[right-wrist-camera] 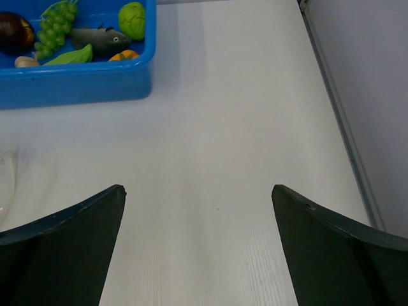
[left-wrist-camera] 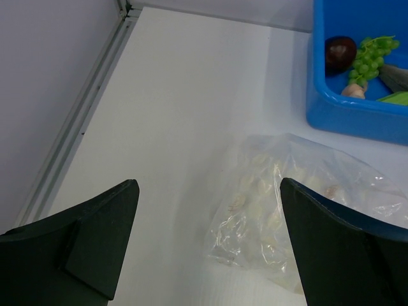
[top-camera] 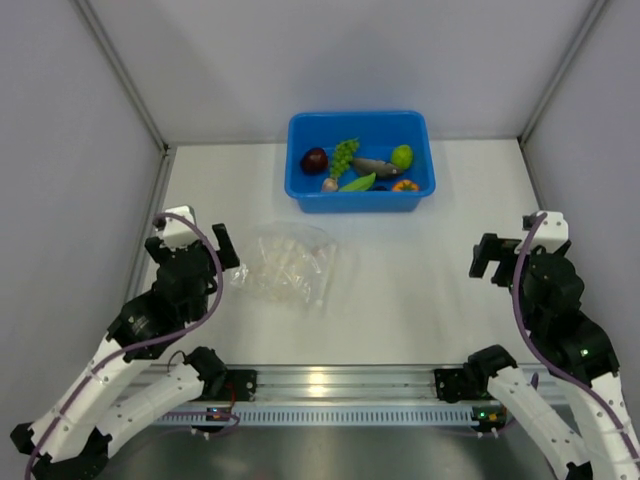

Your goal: Open the zip-top bag and remove the fake food

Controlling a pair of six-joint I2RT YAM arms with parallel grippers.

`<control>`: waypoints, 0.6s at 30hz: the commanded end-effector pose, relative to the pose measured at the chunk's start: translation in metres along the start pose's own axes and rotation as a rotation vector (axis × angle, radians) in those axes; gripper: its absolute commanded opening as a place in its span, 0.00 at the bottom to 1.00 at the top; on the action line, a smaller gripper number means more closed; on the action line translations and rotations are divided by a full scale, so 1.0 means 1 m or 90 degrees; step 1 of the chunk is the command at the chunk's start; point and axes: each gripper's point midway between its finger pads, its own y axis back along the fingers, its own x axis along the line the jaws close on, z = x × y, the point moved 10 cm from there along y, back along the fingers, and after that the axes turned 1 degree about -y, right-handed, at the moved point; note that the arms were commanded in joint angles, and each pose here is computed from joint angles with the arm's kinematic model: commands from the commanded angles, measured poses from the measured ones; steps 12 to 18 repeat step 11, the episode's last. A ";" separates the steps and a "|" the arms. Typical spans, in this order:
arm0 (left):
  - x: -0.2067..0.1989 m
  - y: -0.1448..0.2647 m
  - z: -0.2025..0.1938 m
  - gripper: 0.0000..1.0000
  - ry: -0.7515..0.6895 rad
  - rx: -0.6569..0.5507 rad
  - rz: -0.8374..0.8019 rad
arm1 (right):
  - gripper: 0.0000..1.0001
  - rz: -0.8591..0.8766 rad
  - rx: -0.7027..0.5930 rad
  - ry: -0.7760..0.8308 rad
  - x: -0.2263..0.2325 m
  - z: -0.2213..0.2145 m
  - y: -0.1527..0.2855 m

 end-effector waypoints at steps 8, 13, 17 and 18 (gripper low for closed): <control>0.003 -0.005 -0.010 0.98 -0.016 0.009 0.034 | 0.99 0.020 -0.012 -0.004 0.002 0.000 -0.001; 0.003 -0.004 -0.010 0.98 -0.013 0.007 0.035 | 0.99 0.022 -0.005 -0.010 0.003 -0.003 -0.002; 0.003 -0.004 -0.010 0.98 -0.013 0.007 0.035 | 0.99 0.022 -0.005 -0.010 0.003 -0.003 -0.002; 0.003 -0.004 -0.010 0.98 -0.013 0.007 0.035 | 0.99 0.022 -0.005 -0.010 0.003 -0.003 -0.002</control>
